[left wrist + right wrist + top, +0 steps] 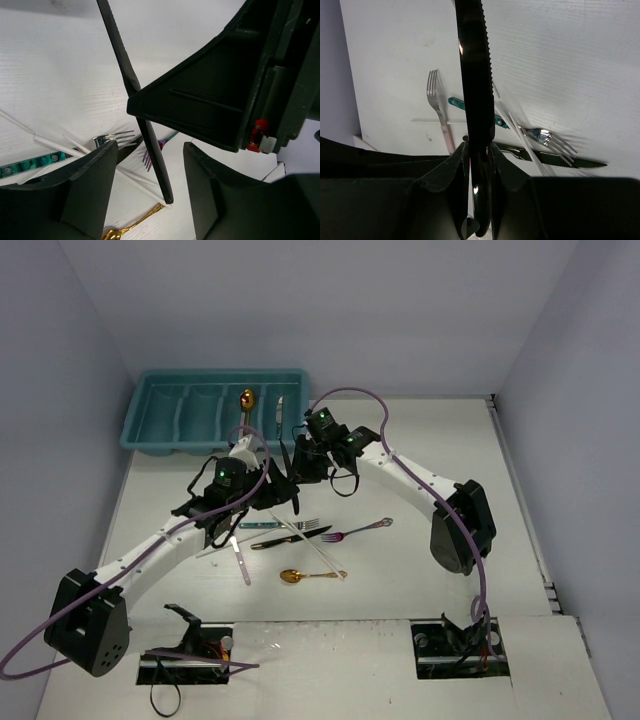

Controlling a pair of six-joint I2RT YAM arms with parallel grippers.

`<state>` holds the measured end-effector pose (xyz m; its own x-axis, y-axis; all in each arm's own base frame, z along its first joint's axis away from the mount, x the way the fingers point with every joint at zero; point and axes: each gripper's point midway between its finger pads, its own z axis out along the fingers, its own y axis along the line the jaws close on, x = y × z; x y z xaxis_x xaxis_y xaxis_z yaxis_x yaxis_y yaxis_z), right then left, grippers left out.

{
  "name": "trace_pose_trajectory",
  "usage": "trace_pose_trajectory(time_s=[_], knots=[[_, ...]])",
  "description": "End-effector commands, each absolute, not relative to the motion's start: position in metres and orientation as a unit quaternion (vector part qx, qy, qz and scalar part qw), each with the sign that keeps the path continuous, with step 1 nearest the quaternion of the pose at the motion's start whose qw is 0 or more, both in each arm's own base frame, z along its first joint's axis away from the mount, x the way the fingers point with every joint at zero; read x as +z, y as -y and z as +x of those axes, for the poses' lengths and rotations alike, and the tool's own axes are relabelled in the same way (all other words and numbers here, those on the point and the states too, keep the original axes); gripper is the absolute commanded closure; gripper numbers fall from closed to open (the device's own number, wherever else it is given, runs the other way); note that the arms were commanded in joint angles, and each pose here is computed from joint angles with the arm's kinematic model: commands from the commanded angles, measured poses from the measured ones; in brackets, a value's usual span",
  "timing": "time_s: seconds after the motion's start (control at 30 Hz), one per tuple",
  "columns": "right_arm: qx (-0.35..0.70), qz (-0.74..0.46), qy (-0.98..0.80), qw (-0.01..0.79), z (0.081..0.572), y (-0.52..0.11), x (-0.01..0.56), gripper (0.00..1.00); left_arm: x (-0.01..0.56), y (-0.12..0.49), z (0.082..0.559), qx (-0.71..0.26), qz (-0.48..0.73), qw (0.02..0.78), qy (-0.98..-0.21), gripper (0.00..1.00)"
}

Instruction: Sort the eating utensils into containers

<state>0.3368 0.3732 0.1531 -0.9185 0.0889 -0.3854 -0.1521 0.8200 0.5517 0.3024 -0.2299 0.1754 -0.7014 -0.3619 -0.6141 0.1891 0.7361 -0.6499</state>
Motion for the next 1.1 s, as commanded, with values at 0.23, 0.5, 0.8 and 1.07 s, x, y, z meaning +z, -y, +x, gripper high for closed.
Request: trace_pose_trajectory(time_s=[0.23, 0.5, 0.8, 1.07], knots=[[0.368, -0.024, -0.902, 0.225, 0.340, -0.398, 0.205, 1.00, 0.210, 0.241, 0.319, -0.395, -0.070, 0.415, -0.817, 0.59], [0.376, -0.041, -0.898, 0.225, 0.335, -0.404, 0.208, 0.96, 0.214, 0.239, 0.320, -0.411, -0.102, 0.403, -0.811, 1.00], [0.386, -0.058, -0.890, 0.235, 0.336, -0.403, 0.218, 0.62, 0.214, 0.221, 0.318, -0.408, -0.122, 0.409, -0.807, 1.00], [0.389, -0.089, -0.875, 0.275, 0.355, -0.373, 0.240, 0.09, 0.215, 0.178, 0.323, -0.361, -0.122, 0.446, -0.810, 1.00]])
